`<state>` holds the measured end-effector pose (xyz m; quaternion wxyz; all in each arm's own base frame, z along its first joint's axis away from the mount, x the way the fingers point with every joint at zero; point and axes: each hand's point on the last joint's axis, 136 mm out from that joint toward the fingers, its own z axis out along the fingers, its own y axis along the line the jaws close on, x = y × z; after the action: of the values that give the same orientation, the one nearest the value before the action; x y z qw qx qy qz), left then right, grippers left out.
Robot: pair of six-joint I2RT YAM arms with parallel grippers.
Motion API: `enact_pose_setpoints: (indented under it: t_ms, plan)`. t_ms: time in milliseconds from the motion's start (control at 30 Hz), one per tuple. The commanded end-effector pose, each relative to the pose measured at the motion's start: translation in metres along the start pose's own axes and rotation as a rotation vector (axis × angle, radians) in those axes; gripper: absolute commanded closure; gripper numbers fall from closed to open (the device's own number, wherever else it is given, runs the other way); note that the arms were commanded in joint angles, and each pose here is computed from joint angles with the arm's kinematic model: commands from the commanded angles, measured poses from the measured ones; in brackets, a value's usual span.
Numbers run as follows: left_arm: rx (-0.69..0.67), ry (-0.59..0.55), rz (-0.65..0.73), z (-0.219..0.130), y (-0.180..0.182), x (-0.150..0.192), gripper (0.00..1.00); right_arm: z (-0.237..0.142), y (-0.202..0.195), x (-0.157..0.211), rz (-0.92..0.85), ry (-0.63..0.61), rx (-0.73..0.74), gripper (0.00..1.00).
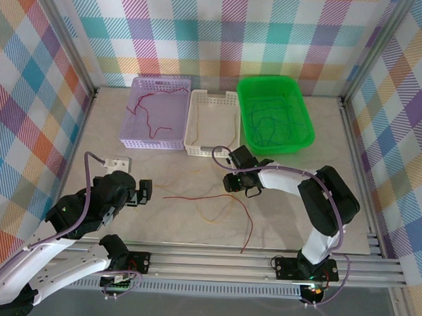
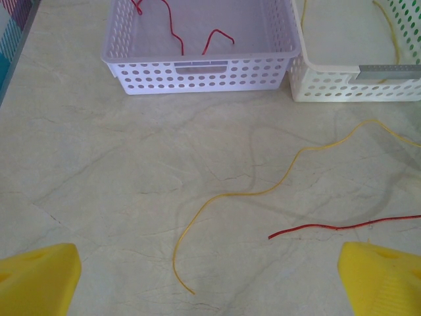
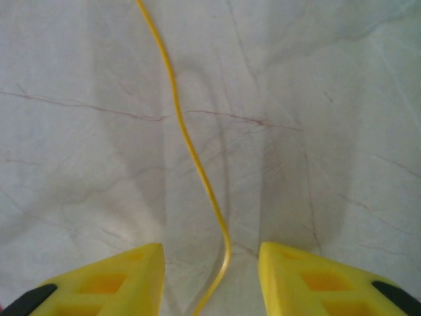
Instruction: Untangle the cables
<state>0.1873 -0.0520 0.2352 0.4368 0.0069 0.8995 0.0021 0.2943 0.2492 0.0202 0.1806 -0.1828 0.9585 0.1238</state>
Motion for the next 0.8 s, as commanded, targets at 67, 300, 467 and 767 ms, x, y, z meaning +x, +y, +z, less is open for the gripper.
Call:
enact_pose_setpoints:
  t_ms: [67,300,467,767]
  plan:
    - [0.001,0.002,0.006,0.003,-0.001,0.001,0.0,0.007,-0.003,-0.009,0.002,-0.025,0.037,0.64]
    - [-0.001,0.006,0.008,0.004,-0.002,0.001,0.0,0.019,-0.004,-0.006,-0.001,-0.01,0.039,0.75]
    - [0.0,0.005,0.007,0.003,-0.002,0.001,0.0,0.025,-0.003,-0.002,-0.001,0.002,0.026,0.89]
    - [0.001,0.005,0.008,0.004,-0.002,0.001,0.0,-0.002,0.006,-0.012,-0.009,-0.06,-0.019,1.0]
